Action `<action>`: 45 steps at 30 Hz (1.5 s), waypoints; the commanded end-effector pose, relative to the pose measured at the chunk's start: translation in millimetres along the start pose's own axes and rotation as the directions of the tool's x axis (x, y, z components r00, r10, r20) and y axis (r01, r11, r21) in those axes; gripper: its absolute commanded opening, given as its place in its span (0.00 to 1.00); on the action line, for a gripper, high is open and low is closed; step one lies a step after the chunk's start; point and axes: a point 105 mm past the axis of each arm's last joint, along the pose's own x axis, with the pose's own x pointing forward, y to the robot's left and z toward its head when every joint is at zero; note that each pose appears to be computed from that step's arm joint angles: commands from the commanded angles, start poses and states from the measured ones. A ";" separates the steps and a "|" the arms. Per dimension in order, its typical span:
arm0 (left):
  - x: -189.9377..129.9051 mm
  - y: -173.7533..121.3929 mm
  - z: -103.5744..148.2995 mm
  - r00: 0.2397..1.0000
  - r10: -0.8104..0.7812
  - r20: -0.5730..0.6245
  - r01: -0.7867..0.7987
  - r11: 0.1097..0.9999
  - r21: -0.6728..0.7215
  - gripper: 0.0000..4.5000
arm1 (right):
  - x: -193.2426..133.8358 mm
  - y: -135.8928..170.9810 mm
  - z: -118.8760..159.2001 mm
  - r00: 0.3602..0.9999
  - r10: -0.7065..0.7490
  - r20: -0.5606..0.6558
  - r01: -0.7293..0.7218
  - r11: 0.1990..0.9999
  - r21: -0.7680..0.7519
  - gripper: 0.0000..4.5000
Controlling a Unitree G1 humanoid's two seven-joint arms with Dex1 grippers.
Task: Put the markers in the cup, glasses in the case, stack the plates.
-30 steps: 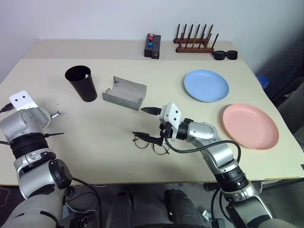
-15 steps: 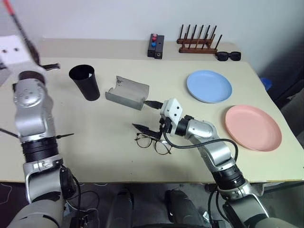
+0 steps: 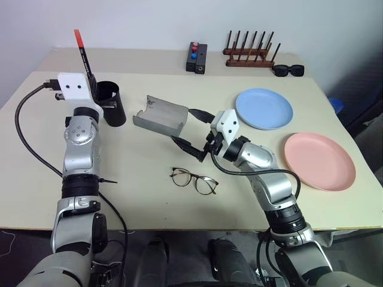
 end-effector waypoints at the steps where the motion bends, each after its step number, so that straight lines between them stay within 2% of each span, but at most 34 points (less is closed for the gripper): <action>1: 6.4 -1.4 17.4 0.997 -0.015 0.077 0.016 1.000 -0.021 0.01 | -3.0 -0.8 15.7 0.999 -0.007 0.054 0.009 1.000 -0.030 1.00; 3: 7.3 -3.1 14.9 0.997 -0.023 0.073 0.025 0.999 -0.030 0.01 | -3.7 -0.4 15.4 0.999 -0.007 0.052 0.009 0.999 -0.031 1.00; 6: 8.3 -1.0 8.6 0.999 -0.007 0.048 0.009 0.999 -0.037 0.28 | -4.2 1.0 15.0 0.999 -0.005 0.049 0.007 0.999 -0.032 1.00; 10: 8.2 -1.1 9.3 0.999 0.006 0.053 -0.004 1.000 -0.025 0.72 | -4.5 1.3 14.7 0.999 -0.003 0.046 0.005 0.999 -0.034 1.00; 27: 5.7 0.6 10.7 0.998 0.023 0.057 -0.020 0.998 -0.054 0.72 | -3.8 3.3 12.2 0.999 0.007 0.035 -0.006 0.999 -0.033 1.00; 31: 6.9 -26.2 35.0 0.987 -0.095 0.131 0.109 0.988 -0.108 0.72 | -3.8 2.5 11.8 0.999 0.004 0.033 -0.003 0.999 -0.034 1.00; 33: 2.3 -55.0 47.9 0.961 -0.221 0.164 0.241 0.964 -0.113 0.72 | -3.9 1.9 11.4 0.999 0.001 0.032 0.000 0.999 -0.033 1.00; 36: -9.6 -94.9 43.7 0.917 -0.386 0.101 0.397 0.911 -0.117 0.72 | -3.2 1.4 10.0 1.000 -0.002 0.030 0.003 0.999 -0.033 1.00; 39: -14.0 -107.9 24.4 0.912 -0.410 -0.029 0.404 0.906 -0.123 0.72 | -2.8 1.2 9.2 1.000 -0.006 0.029 0.007 0.999 -0.032 1.00; 42: -17.0 -115.8 15.8 0.913 -0.397 -0.093 0.375 0.907 -0.192 0.72 | -2.7 1.7 7.5 1.000 -0.010 0.027 0.011 1.000 -0.029 1.00; 45: -15.0 -113.6 2.9 0.922 -0.340 -0.184 0.295 0.927 -0.232 0.90 | -3.0 2.9 5.4 1.000 -0.013 0.024 0.013 1.000 -0.027 1.00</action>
